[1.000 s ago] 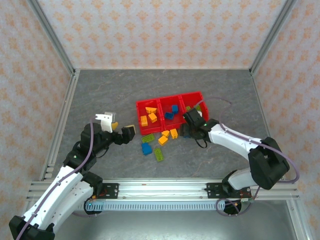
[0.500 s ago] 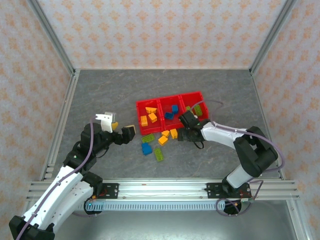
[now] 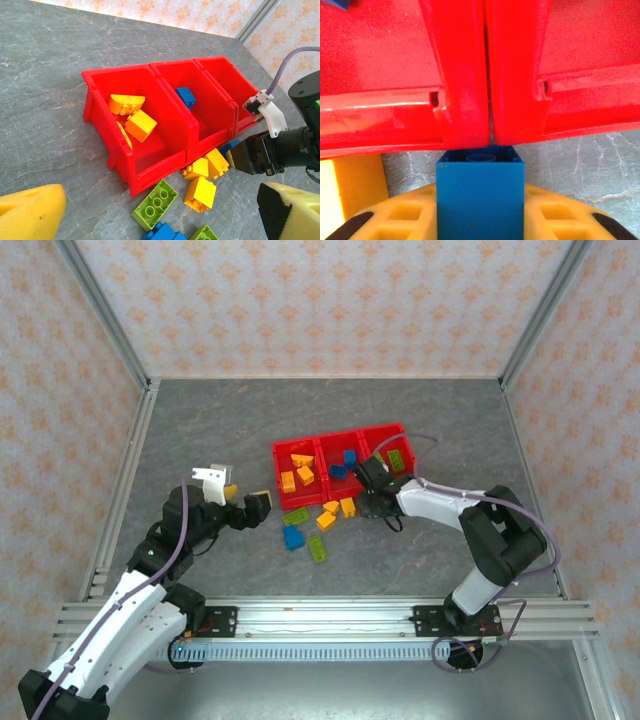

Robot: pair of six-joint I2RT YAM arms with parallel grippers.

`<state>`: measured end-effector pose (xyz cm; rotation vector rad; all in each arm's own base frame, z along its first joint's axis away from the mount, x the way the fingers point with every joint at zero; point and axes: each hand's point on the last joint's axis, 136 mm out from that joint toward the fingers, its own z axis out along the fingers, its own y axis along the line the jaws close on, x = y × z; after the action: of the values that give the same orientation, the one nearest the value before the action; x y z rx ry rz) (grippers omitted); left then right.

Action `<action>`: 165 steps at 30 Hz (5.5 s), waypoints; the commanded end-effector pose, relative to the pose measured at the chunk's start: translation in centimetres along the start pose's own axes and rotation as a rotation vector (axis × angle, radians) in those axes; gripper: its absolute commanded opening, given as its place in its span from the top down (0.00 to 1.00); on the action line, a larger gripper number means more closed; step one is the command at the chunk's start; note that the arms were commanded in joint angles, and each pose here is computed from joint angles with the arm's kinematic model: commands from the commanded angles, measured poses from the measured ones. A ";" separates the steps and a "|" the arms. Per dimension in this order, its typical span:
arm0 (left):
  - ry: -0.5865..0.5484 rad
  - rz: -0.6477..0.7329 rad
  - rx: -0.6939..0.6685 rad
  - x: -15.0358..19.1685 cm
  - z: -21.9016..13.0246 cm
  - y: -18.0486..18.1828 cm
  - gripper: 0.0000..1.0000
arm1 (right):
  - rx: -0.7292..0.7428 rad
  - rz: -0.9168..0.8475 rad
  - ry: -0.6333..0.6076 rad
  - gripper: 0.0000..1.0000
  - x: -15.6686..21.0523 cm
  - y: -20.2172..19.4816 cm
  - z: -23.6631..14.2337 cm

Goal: Sort the legos into containers by color
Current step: Pick up the lego from the center of the table, then place the lego in the container, then pick up the lego from the center of the table, then place the lego in the container.

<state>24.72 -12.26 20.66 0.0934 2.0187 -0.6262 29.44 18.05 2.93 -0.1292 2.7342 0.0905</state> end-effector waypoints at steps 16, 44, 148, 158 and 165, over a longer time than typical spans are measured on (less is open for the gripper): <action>0.006 0.020 0.020 0.1 0.0 -0.5 0.01 | -0.159 0.083 -0.197 0.69 -6.9 3.7 -9.0; 0.010 0.019 0.023 0.1 0.1 -0.5 0.01 | -0.096 0.109 -0.162 0.00 -7.9 3.6 -6.0; -0.002 0.022 0.026 -0.1 -0.1 -0.6 0.01 | -0.325 -0.070 -0.097 0.35 -8.6 18.2 -5.4; 0.009 0.020 0.025 0.2 0.1 -0.5 0.01 | -0.291 -0.015 -0.129 0.04 -7.9 16.3 -7.8; 0.008 0.020 0.028 0.1 0.1 -0.6 0.00 | -0.184 0.064 -0.113 0.00 -5.4 13.8 -7.8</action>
<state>24.75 -12.39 20.46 0.0975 2.0282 -0.6311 31.33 33.55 13.60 -0.1693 2.5871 0.4596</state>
